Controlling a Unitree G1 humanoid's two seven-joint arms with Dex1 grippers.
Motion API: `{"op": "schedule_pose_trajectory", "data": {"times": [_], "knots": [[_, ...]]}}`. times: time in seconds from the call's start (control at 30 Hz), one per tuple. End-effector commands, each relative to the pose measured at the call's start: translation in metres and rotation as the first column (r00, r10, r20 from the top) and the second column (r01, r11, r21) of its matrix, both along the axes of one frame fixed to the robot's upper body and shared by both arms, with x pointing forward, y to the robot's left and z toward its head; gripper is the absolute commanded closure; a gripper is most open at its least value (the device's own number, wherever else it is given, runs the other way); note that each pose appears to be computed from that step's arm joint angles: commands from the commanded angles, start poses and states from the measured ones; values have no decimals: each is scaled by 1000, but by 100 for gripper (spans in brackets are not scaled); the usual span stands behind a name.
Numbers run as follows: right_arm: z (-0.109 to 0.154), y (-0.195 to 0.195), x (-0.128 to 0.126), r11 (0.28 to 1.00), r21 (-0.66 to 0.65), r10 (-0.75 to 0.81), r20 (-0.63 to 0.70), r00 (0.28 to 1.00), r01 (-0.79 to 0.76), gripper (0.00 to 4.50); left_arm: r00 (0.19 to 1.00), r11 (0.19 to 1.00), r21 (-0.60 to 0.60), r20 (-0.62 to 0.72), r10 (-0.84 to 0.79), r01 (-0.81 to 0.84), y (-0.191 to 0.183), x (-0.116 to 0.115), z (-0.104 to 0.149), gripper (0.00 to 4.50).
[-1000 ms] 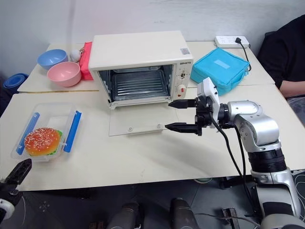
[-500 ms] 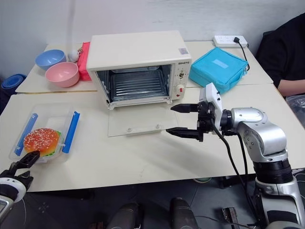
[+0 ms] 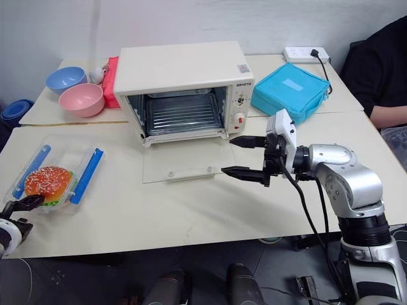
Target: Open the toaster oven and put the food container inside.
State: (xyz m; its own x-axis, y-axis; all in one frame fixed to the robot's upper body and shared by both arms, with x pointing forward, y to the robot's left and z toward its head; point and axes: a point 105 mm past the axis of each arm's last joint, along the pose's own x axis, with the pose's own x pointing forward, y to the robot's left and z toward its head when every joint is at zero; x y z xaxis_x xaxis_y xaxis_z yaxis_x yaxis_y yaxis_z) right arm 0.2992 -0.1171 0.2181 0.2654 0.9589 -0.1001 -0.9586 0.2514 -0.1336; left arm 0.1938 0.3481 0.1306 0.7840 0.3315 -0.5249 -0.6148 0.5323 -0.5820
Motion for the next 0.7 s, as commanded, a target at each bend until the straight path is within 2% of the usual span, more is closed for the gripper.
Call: {"op": "schedule_pose_trajectory", "data": {"times": [0.03,0.2,0.37,0.53,0.7], "knots": [[13,0,-6,999,34,13,59,998,-15,0,998,998,-4,5,59,-59,6,-10,0,1],[13,0,-6,999,34,19,56,998,-21,0,992,992,-30,-9,124,-124,4,-22,-6,1],[14,1,-5,999,32,25,59,998,-27,0,989,988,-11,4,151,-151,13,-14,1,1],[12,1,-5,999,31,21,59,998,-23,0,990,993,23,80,113,-115,17,-2,20,1],[11,1,-5,999,34,16,59,998,-18,0,986,987,19,-28,163,-163,27,-10,3,1]]}}
